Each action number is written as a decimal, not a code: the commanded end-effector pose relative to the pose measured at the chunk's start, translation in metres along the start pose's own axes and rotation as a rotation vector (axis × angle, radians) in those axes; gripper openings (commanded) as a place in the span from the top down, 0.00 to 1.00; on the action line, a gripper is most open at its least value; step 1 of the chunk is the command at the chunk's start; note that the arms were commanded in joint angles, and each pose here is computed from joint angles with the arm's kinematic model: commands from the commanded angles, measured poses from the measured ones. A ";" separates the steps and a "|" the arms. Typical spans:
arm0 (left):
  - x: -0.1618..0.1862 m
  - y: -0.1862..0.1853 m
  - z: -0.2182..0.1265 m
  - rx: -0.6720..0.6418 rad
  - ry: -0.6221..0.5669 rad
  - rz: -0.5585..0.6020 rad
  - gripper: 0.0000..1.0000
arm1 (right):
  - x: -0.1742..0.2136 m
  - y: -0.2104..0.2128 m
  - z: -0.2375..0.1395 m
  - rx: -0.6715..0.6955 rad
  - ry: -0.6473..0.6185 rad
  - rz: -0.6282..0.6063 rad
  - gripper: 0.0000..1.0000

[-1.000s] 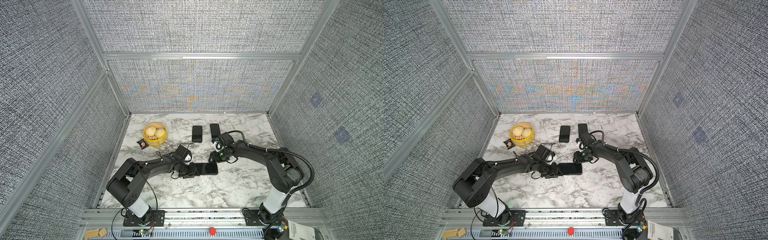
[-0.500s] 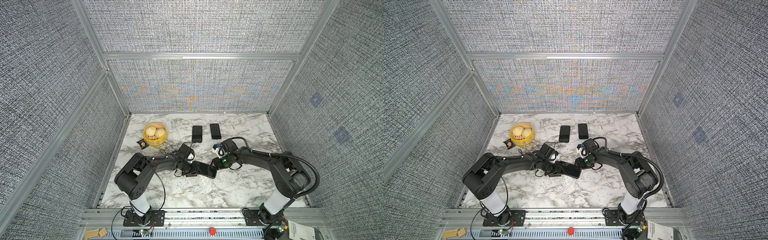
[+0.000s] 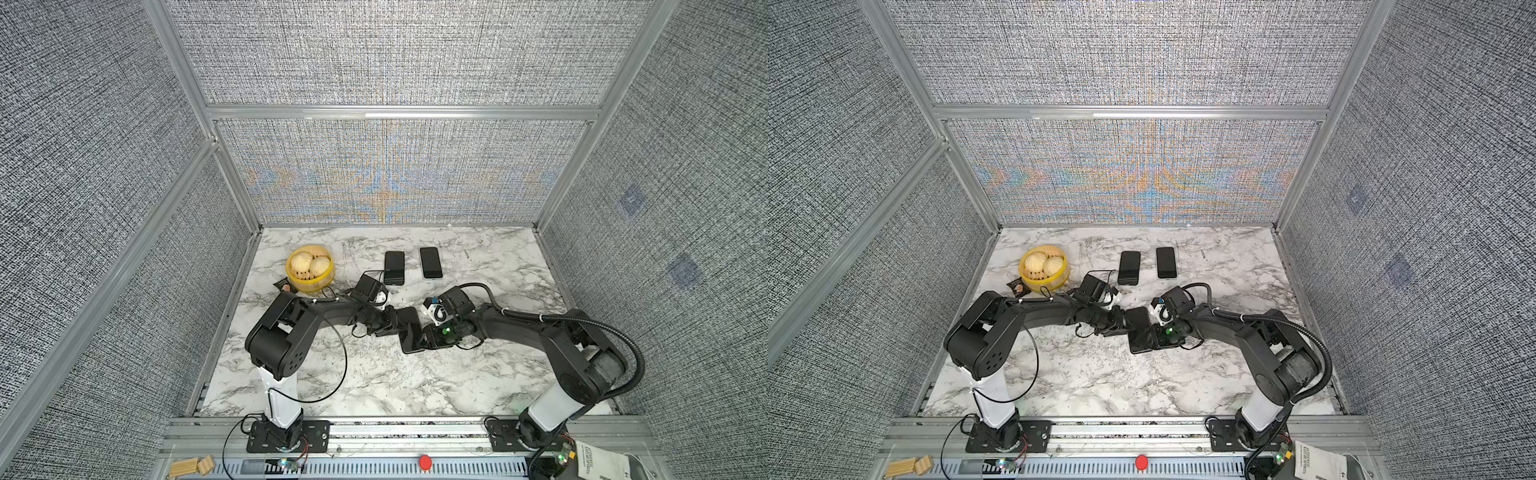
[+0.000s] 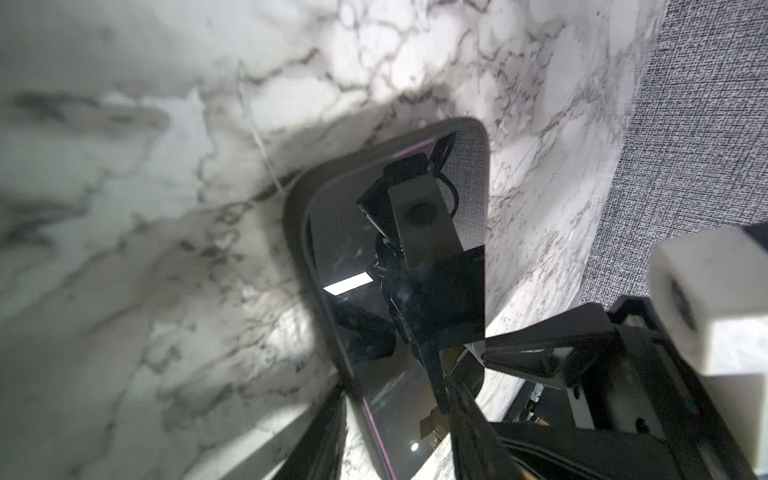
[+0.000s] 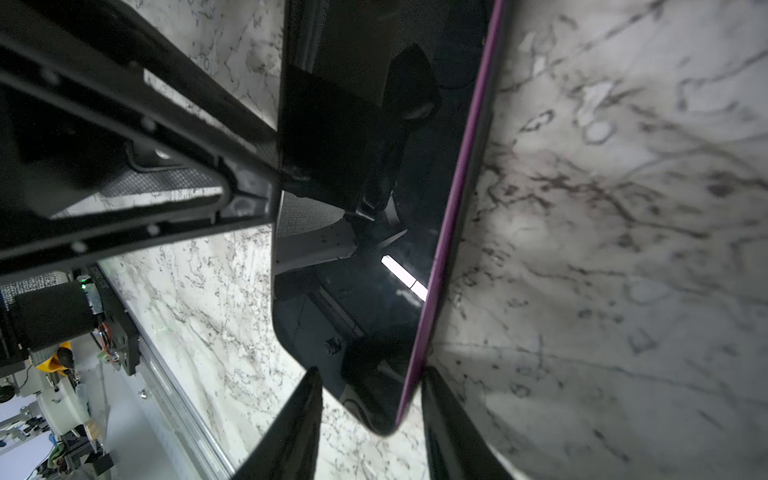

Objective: Put the phone into the phone case

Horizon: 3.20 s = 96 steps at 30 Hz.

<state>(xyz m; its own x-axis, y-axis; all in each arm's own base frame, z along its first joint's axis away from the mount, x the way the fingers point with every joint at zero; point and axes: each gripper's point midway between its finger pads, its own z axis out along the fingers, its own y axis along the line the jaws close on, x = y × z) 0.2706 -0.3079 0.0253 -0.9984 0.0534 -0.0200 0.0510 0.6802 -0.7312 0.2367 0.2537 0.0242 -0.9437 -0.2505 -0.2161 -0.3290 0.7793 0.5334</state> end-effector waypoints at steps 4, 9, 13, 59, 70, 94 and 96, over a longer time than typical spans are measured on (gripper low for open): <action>0.008 0.014 -0.005 -0.036 -0.008 -0.017 0.57 | 0.004 -0.009 0.000 0.059 0.014 0.045 0.59; 0.021 0.009 -0.013 -0.005 0.010 -0.057 0.57 | -0.003 -0.007 -0.008 0.087 -0.012 0.049 0.59; 0.035 0.012 -0.023 -0.034 0.033 -0.080 0.53 | -0.011 -0.008 -0.024 0.134 -0.065 0.054 0.59; 0.061 -0.002 0.009 -0.015 0.226 -0.163 0.65 | -0.002 0.002 -0.008 0.080 -0.088 0.078 0.83; 0.060 -0.002 0.013 0.000 0.235 -0.157 0.71 | 0.004 0.005 0.000 0.064 -0.055 0.085 0.91; 0.070 0.008 0.009 -0.034 0.242 -0.184 0.70 | 0.004 0.000 -0.023 0.160 -0.071 0.053 0.84; 0.071 0.009 0.008 -0.039 0.243 -0.184 0.66 | 0.005 0.000 -0.021 0.156 -0.070 0.059 0.82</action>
<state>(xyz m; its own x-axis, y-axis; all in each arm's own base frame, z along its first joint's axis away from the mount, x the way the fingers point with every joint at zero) 0.2020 -0.3135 0.0215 -0.9535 0.1238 0.2749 -0.1216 0.6763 -0.7265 0.2367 0.2461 0.0448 -0.9507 -0.1513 -0.2706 -0.2608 0.8622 0.4342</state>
